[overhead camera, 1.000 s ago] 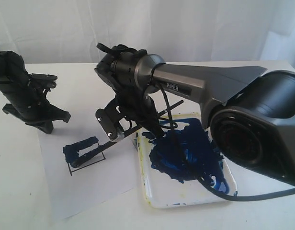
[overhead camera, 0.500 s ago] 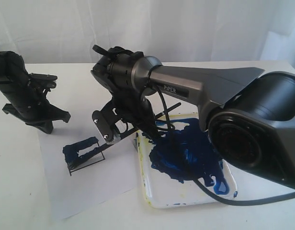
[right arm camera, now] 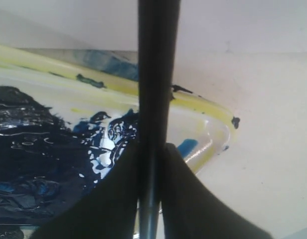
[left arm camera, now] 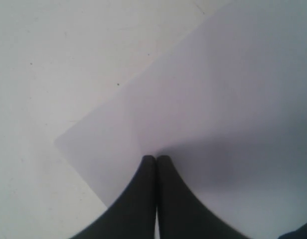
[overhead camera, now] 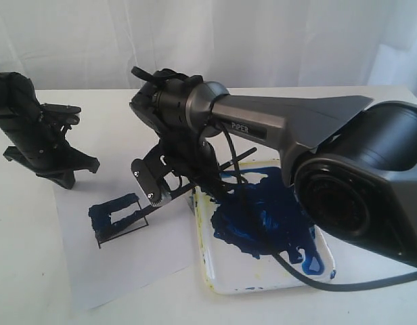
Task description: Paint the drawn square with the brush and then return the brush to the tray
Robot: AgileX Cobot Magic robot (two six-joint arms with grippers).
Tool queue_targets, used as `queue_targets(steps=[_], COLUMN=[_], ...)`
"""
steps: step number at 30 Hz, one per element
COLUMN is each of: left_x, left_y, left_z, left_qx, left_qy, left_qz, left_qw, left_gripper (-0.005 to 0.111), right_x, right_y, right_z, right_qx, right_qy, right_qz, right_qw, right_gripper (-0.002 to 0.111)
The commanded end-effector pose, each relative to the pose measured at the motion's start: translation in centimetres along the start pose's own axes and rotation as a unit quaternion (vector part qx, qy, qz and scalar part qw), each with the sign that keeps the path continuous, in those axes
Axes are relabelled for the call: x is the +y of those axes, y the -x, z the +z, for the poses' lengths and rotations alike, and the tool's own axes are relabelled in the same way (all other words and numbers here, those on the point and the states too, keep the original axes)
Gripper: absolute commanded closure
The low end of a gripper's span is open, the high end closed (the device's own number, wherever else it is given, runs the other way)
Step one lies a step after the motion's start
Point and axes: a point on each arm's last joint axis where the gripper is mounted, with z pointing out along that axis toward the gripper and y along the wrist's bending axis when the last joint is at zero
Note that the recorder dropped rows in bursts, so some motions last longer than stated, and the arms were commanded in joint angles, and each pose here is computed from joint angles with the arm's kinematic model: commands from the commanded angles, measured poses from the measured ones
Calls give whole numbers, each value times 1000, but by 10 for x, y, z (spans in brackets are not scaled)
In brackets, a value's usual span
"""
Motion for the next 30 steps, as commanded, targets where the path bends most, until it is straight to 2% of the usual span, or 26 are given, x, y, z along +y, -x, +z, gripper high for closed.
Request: queue_targets(steps=[1,9,30], left_x=[2,2,4], left_y=[-6,-6,-6], left_z=[7,7,7], left_qx=[25,26,28], left_qy=[2,3,10], left_qz=[4,4,13], left_qw=[1000,1000,999], left_gripper=[107,107,107], right_x=[3,0,-3], right_y=[-1,-7,-20], right_z=[-1,-1,-30], right_qx=[2,33,33], right_qy=[5,-10,-42], right_qz=[5,42,44], right_qw=[1000,999,998], right_gripper=[108,108,108])
